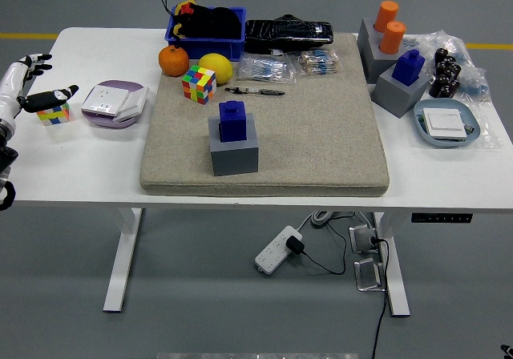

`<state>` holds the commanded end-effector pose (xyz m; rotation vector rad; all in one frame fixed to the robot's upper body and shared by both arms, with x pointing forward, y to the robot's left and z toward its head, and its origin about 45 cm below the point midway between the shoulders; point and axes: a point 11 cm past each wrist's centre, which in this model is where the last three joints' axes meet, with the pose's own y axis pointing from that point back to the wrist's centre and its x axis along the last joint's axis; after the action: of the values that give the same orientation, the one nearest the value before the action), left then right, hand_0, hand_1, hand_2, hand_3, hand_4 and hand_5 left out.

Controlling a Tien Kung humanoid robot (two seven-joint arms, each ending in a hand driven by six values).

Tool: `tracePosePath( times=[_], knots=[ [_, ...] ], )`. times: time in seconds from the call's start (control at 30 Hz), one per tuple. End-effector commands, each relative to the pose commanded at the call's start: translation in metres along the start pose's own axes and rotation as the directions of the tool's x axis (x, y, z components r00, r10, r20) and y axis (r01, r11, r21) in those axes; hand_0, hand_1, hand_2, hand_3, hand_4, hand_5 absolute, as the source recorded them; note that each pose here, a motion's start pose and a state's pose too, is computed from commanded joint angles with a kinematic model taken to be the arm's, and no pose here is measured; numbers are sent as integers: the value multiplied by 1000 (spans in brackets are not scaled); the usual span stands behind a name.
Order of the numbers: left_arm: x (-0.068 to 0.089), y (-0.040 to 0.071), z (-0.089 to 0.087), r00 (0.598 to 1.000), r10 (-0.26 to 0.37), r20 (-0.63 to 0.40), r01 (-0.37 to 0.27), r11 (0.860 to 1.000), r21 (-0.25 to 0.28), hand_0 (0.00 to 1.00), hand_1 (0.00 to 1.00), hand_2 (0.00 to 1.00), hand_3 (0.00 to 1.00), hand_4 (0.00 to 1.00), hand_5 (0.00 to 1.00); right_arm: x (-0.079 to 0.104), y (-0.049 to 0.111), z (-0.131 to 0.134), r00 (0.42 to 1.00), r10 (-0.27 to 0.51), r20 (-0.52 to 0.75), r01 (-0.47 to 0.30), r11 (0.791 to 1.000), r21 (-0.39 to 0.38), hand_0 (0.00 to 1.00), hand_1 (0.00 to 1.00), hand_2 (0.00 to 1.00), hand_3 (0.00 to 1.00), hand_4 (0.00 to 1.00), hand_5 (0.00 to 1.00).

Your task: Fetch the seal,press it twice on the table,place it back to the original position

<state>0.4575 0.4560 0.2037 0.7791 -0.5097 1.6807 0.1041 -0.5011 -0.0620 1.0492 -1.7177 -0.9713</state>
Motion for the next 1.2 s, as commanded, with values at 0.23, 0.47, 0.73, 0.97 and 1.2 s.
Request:
tracePosePath(
  times=[0.23,0.47,0.73,0.97,1.2],
  knots=[
    [1,-2,4,1000,3,-1,-3,1000,-9,858,832,818,864,839,286,1,0,0,1000,2,4,-2,1000,-1,812,712,679,684,723,504],
    [0,-2,4,1000,0,0,0,1000,-8,857,831,819,863,831,286,1,0,0,1000,1,4,-1,1000,-2,813,713,681,684,724,506],
    [1,-1,2,1000,0,4,0,1000,-5,857,831,820,861,825,287,1,0,0,1000,2,0,-2,1000,-3,813,713,682,685,725,508],
    [0,-1,2,1000,-3,8,3,1000,-7,857,831,820,861,822,287,3,0,0,1000,5,-5,-5,1000,-4,813,713,682,685,725,508],
    [-1,-1,2,1000,-8,13,8,1000,-4,857,831,821,861,817,289,3,0,0,1000,4,-7,-4,1000,-6,813,714,683,686,726,509]
  ],
)
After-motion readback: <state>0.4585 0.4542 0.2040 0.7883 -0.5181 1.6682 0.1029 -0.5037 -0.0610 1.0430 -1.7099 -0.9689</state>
